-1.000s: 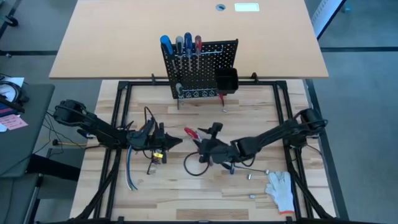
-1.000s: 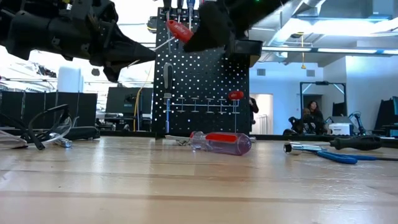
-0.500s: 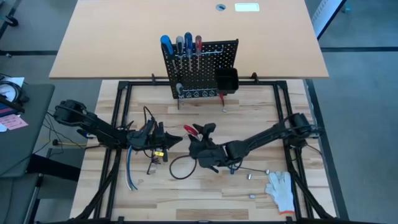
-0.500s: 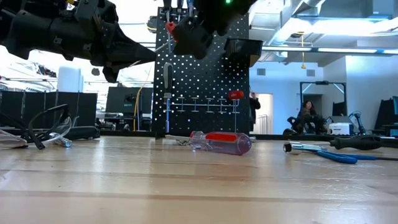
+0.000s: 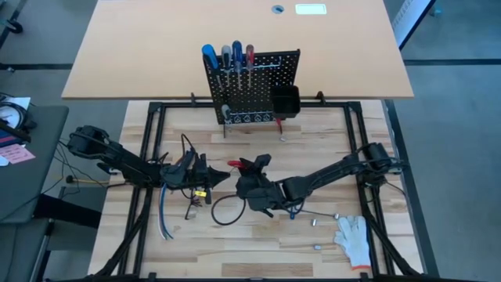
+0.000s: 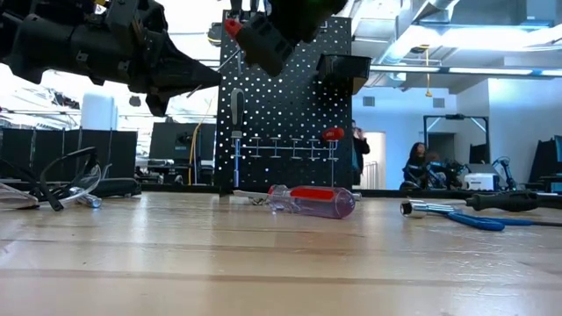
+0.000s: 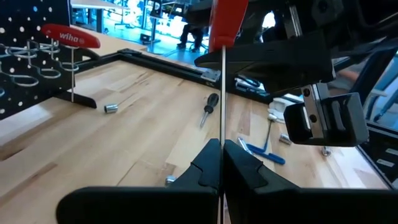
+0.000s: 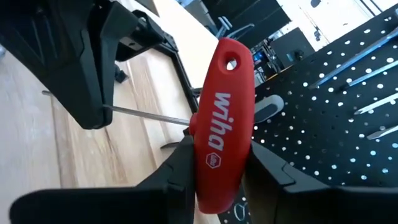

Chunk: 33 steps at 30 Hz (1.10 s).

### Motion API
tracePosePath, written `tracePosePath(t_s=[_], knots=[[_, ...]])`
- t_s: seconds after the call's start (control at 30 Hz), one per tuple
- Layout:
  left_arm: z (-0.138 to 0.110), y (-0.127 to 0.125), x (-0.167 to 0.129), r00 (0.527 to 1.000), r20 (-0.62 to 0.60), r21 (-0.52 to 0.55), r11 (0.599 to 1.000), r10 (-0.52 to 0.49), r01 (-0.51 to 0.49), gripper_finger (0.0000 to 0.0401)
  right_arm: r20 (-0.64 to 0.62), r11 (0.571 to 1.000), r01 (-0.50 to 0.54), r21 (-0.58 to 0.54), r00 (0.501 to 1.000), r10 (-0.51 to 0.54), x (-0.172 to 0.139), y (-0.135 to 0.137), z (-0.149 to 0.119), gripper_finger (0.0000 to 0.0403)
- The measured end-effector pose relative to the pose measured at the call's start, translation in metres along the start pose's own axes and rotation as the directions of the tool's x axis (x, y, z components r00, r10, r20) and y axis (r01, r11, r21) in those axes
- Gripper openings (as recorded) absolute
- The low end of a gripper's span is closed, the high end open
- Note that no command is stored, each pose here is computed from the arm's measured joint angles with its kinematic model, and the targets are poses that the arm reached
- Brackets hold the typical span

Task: Hang tools onto peg board
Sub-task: Hang the allen wrench on the pegboard

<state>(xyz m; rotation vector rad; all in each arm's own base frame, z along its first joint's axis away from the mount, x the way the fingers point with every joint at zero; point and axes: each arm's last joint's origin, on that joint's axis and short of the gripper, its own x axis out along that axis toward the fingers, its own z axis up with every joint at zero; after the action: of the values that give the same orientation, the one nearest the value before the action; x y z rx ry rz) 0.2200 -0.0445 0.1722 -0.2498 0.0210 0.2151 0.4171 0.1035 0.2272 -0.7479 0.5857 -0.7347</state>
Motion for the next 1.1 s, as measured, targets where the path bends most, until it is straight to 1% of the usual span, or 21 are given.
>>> tracePosePath(t_s=[0.1,0.17,0.23,0.3,0.37,0.43,0.5,0.53,0.63,0.73,0.9,1.0,1.1], knots=[[-0.001,0.0,0.0,1.0,-0.006,0.002,1.0,0.0,0.0,0.0002,-0.007,1.0,-0.006,-0.018,1.0,0.006,0.0,0.001,-0.002,0.0096],[-0.002,0.0,0.0,1.0,-0.019,0.013,1.0,0.004,-0.003,0.0012,-0.016,0.999,-0.008,-0.048,1.0,0.007,0.0,0.001,-0.003,0.0096],[-0.006,0.002,-0.001,0.998,-0.051,0.036,0.999,0.022,-0.021,0.003,-0.059,0.986,0.011,-0.164,0.998,-0.021,-0.002,0.0,-0.01,0.0096],[-0.009,0.004,-0.001,0.996,-0.087,0.047,0.998,0.034,-0.03,0.0052,-0.092,0.972,0.059,-0.229,0.992,-0.082,-0.002,-0.002,-0.013,0.0096],[-0.012,0.006,-0.002,0.991,-0.123,0.055,0.998,0.049,-0.042,0.0072,-0.143,0.932,0.138,-0.336,0.97,-0.195,-0.002,-0.007,-0.021,0.0096],[-0.015,0.007,-0.002,0.985,-0.158,0.069,0.996,0.064,-0.054,0.0089,-0.177,0.882,0.185,-0.434,0.942,-0.285,0.004,-0.012,-0.028,0.0096],[-0.017,0.008,-0.003,0.982,-0.174,0.077,0.995,0.07,-0.057,0.01,-0.206,0.833,0.186,-0.52,0.92,-0.334,0.013,-0.017,-0.035,0.0096],[-0.017,0.008,-0.003,0.982,-0.177,0.079,0.995,0.071,-0.058,0.0104,-0.221,0.824,0.179,-0.538,0.913,-0.343,0.019,-0.02,-0.039,0.0096],[-0.017,0.008,-0.003,0.981,-0.178,0.088,0.995,0.071,-0.056,0.011,-0.268,0.801,0.17,-0.574,0.886,-0.38,0.037,-0.03,-0.049,0.0096],[-0.018,0.008,-0.003,0.981,-0.181,0.091,0.994,0.072,-0.057,0.0111,-0.308,0.787,0.195,-0.585,0.844,-0.438,0.055,-0.042,-0.057,0.0096],[-0.019,0.009,-0.003,0.979,-0.19,0.104,0.993,0.075,-0.056,0.0111,-0.362,0.786,0.198,-0.586,0.804,-0.472,0.077,-0.056,-0.068,0.0096],[-0.019,0.009,-0.003,0.978,-0.193,0.11,0.992,0.077,-0.056,0.0111,-0.375,0.792,0.208,-0.574,0.793,-0.48,0.084,-0.061,-0.07,0.0096],[-0.019,0.009,-0.003,0.978,-0.192,0.114,0.992,0.076,-0.055,0.0111,-0.381,0.809,0.238,-0.537,0.788,-0.484,0.087,-0.063,-0.069,0.0096]])
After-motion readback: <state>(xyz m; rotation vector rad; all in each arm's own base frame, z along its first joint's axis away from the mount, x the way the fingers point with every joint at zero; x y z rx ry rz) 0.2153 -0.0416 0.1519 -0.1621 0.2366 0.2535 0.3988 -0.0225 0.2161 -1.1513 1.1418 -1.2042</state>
